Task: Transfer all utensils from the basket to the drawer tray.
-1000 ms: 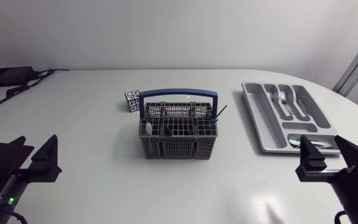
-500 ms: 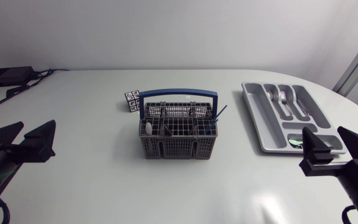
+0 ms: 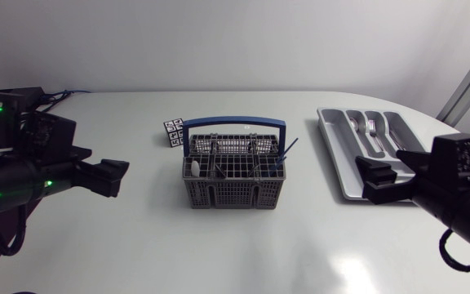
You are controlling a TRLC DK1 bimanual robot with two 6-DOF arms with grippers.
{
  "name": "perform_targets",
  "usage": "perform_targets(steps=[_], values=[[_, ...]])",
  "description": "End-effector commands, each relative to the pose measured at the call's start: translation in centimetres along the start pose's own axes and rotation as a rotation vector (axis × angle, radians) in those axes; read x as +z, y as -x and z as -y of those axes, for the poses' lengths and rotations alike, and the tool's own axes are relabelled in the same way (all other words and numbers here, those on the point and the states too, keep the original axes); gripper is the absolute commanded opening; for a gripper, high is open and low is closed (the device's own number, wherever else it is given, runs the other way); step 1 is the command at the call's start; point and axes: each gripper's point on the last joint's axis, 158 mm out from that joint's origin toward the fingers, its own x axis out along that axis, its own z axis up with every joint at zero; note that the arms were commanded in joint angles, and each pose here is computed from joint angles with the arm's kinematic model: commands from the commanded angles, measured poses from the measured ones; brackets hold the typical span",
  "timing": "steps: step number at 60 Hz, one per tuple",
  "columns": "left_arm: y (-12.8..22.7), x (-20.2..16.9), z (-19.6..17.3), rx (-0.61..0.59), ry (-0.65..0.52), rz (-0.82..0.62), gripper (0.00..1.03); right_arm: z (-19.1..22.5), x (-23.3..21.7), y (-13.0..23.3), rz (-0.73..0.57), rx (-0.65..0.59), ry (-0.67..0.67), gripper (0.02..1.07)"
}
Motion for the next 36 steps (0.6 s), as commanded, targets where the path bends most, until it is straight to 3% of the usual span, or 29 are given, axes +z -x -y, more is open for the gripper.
perform_targets(steps=[1,7,13,24,28,36], values=[[-0.6,0.9,1.1,-0.048,-0.072,-0.022,0.98,-0.9,0.4,-1.2,-0.085,0.015,0.000,1.02],[-1.4,0.7,3.1,-0.108,-0.110,-0.050,0.98,-3.1,-0.4,-2.4,-0.189,0.080,0.079,1.02],[-2.0,0.8,5.2,-0.184,-0.154,-0.058,0.98,-6.9,-1.7,-3.5,-0.303,0.271,0.100,1.02],[-1.8,1.5,7.8,-0.285,-0.194,-0.020,0.98,-10.5,-1.0,-4.8,-0.303,0.434,0.078,1.01],[-1.6,1.7,8.6,-0.303,-0.208,-0.004,0.98,-11.9,-1.1,-5.0,-0.307,0.467,0.098,0.94],[-1.7,2.2,9.0,-0.317,-0.212,0.016,0.98,-13.5,-1.8,-5.9,-0.312,0.492,0.123,0.90]])
